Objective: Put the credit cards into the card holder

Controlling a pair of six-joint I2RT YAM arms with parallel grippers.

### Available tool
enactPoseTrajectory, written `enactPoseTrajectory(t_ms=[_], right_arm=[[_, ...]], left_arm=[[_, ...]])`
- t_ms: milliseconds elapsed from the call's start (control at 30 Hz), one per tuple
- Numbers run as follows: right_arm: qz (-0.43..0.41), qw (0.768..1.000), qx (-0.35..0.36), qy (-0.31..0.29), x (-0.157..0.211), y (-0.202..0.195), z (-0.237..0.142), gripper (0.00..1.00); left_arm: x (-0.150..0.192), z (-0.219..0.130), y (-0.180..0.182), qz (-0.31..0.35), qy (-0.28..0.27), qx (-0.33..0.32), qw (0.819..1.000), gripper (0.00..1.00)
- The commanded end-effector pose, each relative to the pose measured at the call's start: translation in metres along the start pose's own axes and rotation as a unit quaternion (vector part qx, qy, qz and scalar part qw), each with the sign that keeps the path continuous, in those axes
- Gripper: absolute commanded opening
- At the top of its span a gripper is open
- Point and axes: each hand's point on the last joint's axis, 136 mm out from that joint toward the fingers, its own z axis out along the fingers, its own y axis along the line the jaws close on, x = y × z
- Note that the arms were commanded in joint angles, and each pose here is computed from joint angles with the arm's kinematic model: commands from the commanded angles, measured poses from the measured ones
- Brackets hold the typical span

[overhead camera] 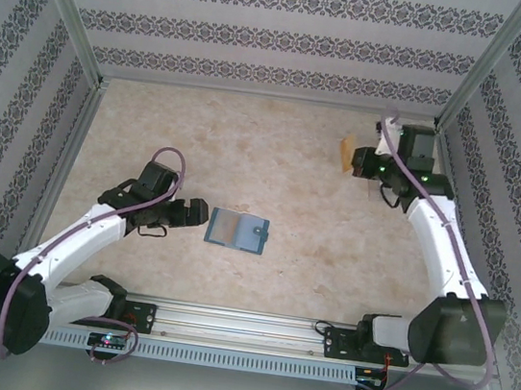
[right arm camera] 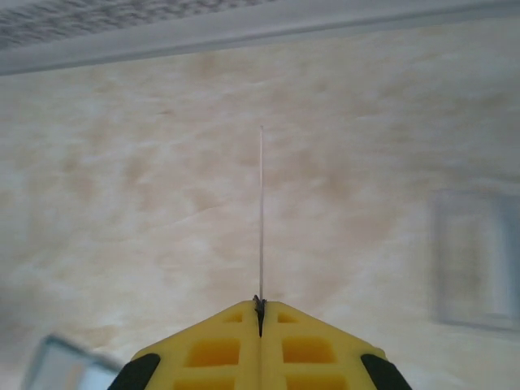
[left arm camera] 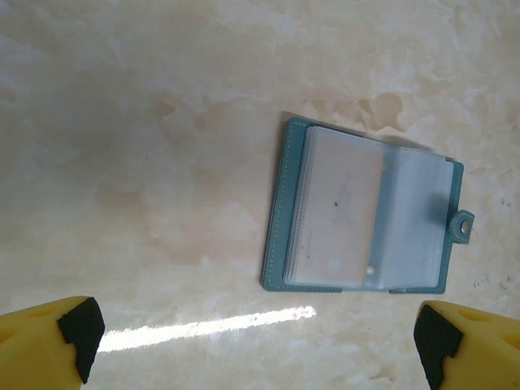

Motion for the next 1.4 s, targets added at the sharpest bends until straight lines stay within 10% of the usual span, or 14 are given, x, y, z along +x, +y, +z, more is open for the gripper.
enactPoseTrajectory(t_ms=[0,600,1367], right_arm=[[0.009,0.994,-0.112,0.005,0.019,0.065,0.006,0.00],[0.195,0.967,-0.140,0.079,0.188,0.155,0.088,0.00],[0.271,0.943,-0.143,0.133,0.244,0.149,0.115,0.00]], left_arm=[[-0.002,0.013,-0.009,-0.004,0.004,0.020,1.000,1.00],[0.032,0.060,-0.013,0.002,0.098,0.036,0.995,1.00],[0.031,0.071,-0.012,0.003,0.099,0.027,0.995,0.73]])
